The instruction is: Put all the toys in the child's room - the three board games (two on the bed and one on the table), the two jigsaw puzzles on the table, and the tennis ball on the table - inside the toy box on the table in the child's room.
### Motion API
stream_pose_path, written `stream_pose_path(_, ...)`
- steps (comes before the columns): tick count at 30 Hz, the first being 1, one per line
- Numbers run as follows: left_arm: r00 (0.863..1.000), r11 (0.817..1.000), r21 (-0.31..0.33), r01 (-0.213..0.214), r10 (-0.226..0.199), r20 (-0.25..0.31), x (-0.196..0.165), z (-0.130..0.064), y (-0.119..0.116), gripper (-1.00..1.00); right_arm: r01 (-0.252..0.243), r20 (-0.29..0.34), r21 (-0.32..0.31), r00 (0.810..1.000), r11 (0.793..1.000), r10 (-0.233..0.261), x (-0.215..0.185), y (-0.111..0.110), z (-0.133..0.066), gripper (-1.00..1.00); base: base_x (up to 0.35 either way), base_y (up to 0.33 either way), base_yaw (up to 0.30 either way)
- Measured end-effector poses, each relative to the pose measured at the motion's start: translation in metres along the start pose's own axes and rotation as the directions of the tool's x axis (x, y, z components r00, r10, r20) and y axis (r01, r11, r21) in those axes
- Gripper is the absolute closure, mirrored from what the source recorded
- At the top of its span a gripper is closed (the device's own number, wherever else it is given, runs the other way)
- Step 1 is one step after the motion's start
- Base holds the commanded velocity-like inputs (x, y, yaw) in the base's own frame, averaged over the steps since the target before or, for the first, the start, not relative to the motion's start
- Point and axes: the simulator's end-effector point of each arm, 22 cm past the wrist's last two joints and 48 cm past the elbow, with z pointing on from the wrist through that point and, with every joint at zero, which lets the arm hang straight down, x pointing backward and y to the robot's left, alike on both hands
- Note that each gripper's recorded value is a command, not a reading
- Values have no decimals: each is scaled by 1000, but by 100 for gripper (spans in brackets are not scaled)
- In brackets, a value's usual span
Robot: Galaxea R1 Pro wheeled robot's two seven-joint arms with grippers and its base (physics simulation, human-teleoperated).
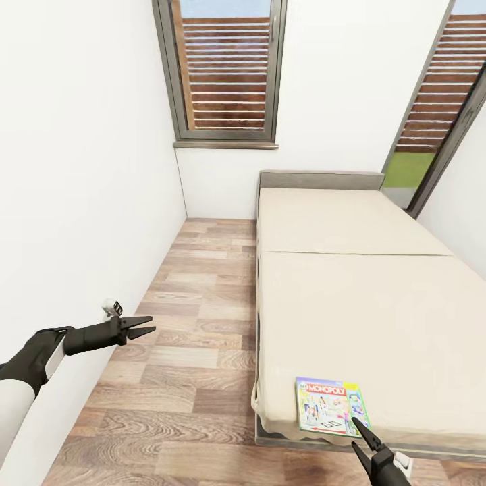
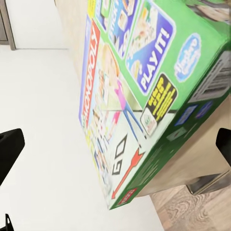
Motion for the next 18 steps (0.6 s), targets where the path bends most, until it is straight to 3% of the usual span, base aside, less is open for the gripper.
stream_pose_path(18,1000,1000,0,-1,1,1,2,0,5,-100,-1,6,3,1000,1000,0,-1,-6,1,-100,1,0,0)
